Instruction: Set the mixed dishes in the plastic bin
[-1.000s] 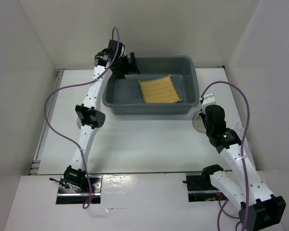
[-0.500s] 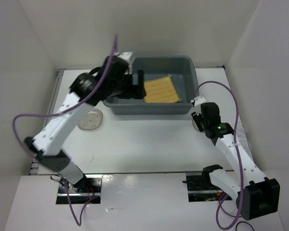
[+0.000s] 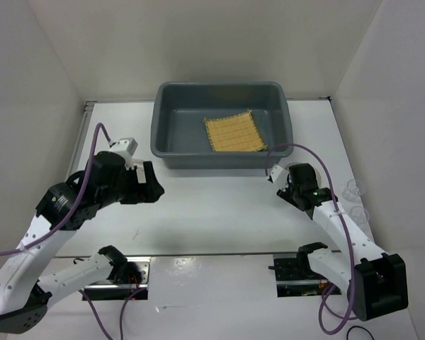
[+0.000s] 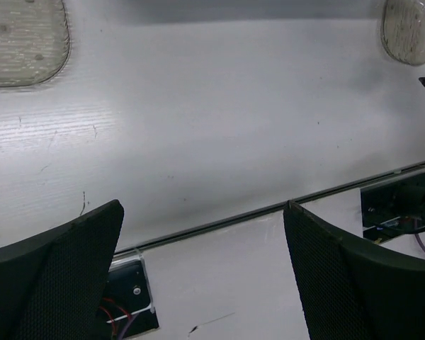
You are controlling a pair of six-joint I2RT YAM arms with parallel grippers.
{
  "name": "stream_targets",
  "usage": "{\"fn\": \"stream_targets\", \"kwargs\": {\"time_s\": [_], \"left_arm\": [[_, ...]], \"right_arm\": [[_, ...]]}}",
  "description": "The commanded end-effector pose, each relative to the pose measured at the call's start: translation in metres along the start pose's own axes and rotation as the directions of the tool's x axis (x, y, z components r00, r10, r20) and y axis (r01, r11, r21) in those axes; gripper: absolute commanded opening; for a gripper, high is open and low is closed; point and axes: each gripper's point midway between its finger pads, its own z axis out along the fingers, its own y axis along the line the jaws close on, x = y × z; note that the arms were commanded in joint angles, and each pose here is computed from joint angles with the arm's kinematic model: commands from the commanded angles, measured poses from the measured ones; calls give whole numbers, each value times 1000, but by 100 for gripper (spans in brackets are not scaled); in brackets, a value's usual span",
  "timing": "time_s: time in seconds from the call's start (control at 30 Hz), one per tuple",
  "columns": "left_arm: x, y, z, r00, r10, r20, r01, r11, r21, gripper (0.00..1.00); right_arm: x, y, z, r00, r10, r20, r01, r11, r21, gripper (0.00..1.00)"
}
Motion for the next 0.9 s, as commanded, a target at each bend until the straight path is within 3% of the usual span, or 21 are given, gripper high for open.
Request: {"fn": "stream_targets", "kwargs": {"time_s": [0.0, 0.13, 0.37, 0.87], "left_arm": [[9, 7, -2, 999, -32, 12, 32, 999, -4, 100], [22, 19, 9, 999, -21, -50, 17, 997, -76, 100], [26, 28, 12, 999, -10, -38, 6, 995, -102, 100], [32, 30, 14, 998, -8, -62, 2, 994, -107, 100]], "right_arm": [[-16, -2, 1, 994, -88, 67, 89, 996, -5, 57], [-16, 3, 17, 987, -157, 47, 159, 985, -64, 58], [-6, 19, 45, 984, -179, -2, 174, 958, -227, 59], [-14, 8, 79, 984, -173, -44, 158, 958, -238, 59]]}}
